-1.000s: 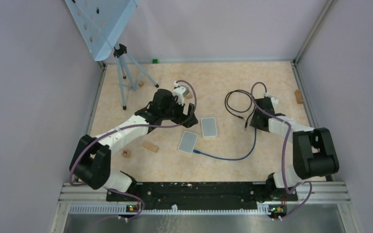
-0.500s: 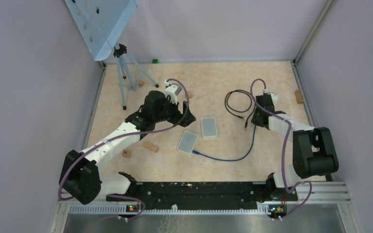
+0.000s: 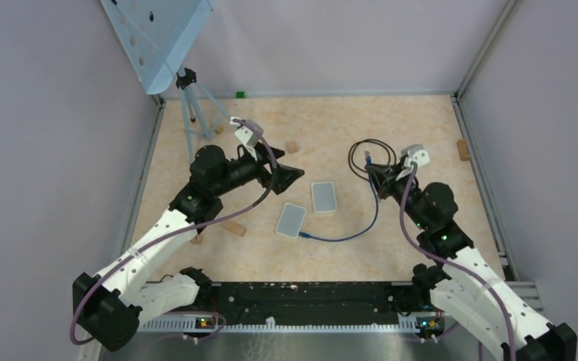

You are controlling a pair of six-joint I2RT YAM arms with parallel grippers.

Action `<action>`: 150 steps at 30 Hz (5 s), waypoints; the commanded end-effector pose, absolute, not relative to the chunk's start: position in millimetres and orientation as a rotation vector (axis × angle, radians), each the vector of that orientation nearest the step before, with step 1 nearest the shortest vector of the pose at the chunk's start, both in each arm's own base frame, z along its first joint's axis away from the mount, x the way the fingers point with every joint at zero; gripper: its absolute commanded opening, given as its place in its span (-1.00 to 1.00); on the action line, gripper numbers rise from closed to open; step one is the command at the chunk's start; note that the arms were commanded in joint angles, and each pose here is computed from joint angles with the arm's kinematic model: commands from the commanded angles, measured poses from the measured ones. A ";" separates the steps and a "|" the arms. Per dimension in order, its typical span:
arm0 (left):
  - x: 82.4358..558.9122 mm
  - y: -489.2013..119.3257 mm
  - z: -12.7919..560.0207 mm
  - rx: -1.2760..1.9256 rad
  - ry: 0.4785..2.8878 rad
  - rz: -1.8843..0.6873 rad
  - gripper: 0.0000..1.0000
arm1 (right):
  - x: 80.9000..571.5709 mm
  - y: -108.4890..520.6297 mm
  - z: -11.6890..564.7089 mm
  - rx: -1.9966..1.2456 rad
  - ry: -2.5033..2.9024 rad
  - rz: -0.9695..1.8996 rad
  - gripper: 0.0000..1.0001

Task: Insert the plug into the switch port

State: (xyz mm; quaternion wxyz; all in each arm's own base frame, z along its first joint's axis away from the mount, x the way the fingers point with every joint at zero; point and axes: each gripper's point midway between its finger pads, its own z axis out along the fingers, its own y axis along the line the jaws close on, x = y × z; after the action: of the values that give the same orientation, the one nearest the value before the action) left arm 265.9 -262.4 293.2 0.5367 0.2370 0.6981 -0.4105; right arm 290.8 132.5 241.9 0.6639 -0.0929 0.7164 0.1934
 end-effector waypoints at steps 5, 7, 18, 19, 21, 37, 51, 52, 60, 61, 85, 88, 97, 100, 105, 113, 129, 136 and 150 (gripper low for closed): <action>189.3 -277.6 366.8 0.877 1.138 -1.213 0.92 | 169.1 210.3 350.0 -0.811 0.870 0.749 -1.00; 174.8 -277.4 371.4 0.906 1.074 -1.235 0.87 | 158.2 213.8 359.9 -0.833 0.839 0.787 -1.00; 127.8 -323.8 395.0 1.027 0.868 -1.168 0.97 | 139.4 230.2 373.2 -0.888 0.810 0.840 -1.00; 127.9 -326.6 396.0 1.021 0.865 -1.169 0.97 | 138.3 232.0 371.5 -0.896 0.811 0.843 -1.00; 126.8 -330.9 397.0 1.021 0.851 -1.171 0.97 | 133.4 235.0 369.8 -0.918 0.801 0.856 -1.00; 106.0 -346.1 386.9 1.246 0.780 -1.197 0.24 | 108.1 251.8 351.8 -1.071 0.773 1.005 -1.00; 105.9 -349.3 368.7 1.314 0.835 -1.195 -0.62 | 105.9 252.4 350.7 -1.078 0.773 1.020 -1.00; 107.5 -349.4 369.3 1.307 0.840 -1.189 -0.74 | 106.0 252.6 349.6 -1.081 0.773 1.018 -1.00; 175.0 -350.5 355.7 0.859 1.342 -1.147 -1.00 | 145.6 237.5 345.7 -0.901 0.843 0.826 0.30; 185.3 -347.9 350.3 0.766 1.416 -1.139 -1.00 | 153.2 234.5 344.2 -0.869 0.856 0.792 0.31; 211.5 -299.1 313.7 -0.017 1.517 -1.342 -1.00 | 214.4 285.7 282.5 -0.731 1.042 0.545 0.10; 212.7 -297.8 310.5 -0.028 1.530 -1.332 -1.00 | 223.5 285.0 289.6 -0.683 1.035 0.513 0.07; 214.2 -296.0 303.8 -0.046 1.550 -1.318 -1.00 | 230.1 295.8 296.5 -0.680 1.015 0.510 -0.09; 214.6 -296.7 301.5 -0.046 1.558 -1.314 -1.00 | 227.1 300.5 298.5 -0.693 0.999 0.531 -0.10; 215.7 -298.7 298.3 -0.043 1.571 -1.311 -1.00 | 222.2 306.8 300.6 -0.720 0.978 0.552 -0.11; 215.3 -299.4 297.3 -0.041 1.575 -1.314 -1.00 | 217.5 313.4 300.5 -0.752 0.967 0.576 -0.43; 239.2 -266.1 292.4 -0.080 1.586 -1.058 0.97 | 222.5 291.7 250.8 -0.747 1.201 0.538 -1.00; 275.0 -232.1 243.0 -0.111 1.779 -0.903 0.90 | 231.8 248.6 193.4 -0.648 1.447 0.474 -1.00; 238.6 -311.4 252.1 0.154 1.773 -1.346 0.93 | 207.7 249.6 178.3 -0.767 1.436 0.606 -1.00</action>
State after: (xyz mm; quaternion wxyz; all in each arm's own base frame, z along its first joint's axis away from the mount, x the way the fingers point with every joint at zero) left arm 258.6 -278.6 207.2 0.4521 0.0288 0.7682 -0.4524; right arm 215.4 239.0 159.2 0.6327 -0.3210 0.6646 0.2345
